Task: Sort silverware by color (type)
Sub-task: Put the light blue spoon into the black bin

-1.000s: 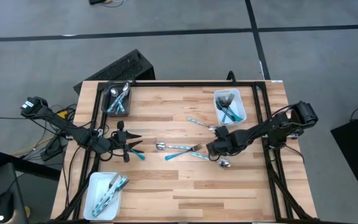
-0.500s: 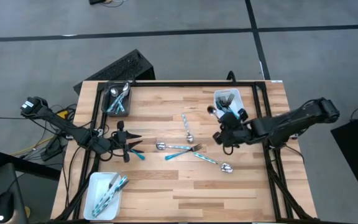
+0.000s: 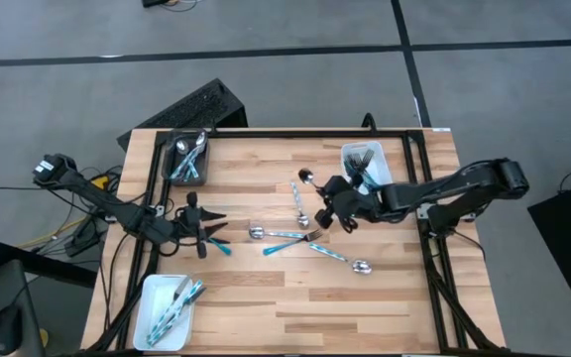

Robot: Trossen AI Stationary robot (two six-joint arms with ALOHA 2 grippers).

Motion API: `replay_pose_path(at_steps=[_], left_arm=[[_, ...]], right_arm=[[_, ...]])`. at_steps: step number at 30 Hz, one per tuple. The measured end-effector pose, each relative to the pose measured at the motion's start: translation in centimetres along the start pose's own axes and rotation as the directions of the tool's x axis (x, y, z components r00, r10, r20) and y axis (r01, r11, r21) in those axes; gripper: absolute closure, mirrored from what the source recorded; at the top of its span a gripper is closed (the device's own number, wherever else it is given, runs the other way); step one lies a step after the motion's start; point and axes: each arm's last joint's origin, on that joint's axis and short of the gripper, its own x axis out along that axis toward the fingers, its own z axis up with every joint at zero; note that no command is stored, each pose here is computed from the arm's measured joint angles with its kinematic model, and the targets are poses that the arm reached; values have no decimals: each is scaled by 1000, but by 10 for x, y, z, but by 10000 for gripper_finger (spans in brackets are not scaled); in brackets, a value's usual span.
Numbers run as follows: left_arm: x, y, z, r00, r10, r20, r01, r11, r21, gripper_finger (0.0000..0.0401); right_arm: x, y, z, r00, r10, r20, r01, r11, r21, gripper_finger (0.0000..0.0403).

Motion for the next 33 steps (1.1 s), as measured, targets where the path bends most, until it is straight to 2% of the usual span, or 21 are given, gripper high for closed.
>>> replay_pose_path(at_steps=[2,4,5,8,11,16,18,21,23,25,29,33], left_arm=[[-1,3,11,989,127,76,-119,988,-98,310],[-2,4,34,971,184,155,-157,972,-172,310],[-2,3,47,970,159,186,-130,979,-159,310],[-1,-1,76,971,-5,241,8,1000,-10,310],[9,-5,90,967,-70,244,72,997,-1,309],[37,-17,78,982,-107,157,110,994,-8,292],[46,-24,76,975,-132,179,135,991,-5,281],[55,-33,75,954,-201,222,185,979,90,258],[59,-36,74,943,-219,251,200,975,98,239],[64,-38,74,943,-208,259,193,978,83,220],[79,-45,72,952,-213,220,204,977,64,187],[94,-51,75,973,-111,203,107,994,31,168]], right_arm=[[-2,4,-1,1000,16,7,-16,1000,-15,358],[-5,8,0,999,39,24,-38,998,-42,358],[-7,11,0,998,52,33,-50,997,-63,358],[-13,20,2,991,103,83,-93,989,-115,358],[-15,33,6,974,161,160,-141,981,-130,358],[-9,61,-6,952,233,200,-178,950,-256,358],[-9,71,-13,946,260,195,-194,933,-304,358],[-6,82,-24,932,326,157,-258,903,-343,358],[-4,86,-28,929,340,148,-272,896,-350,358],[-3,88,-28,931,320,178,-251,911,-326,358],[0,86,-26,947,214,239,-136,942,-307,358],[5,79,-21,955,114,274,-33,959,-281,358]])
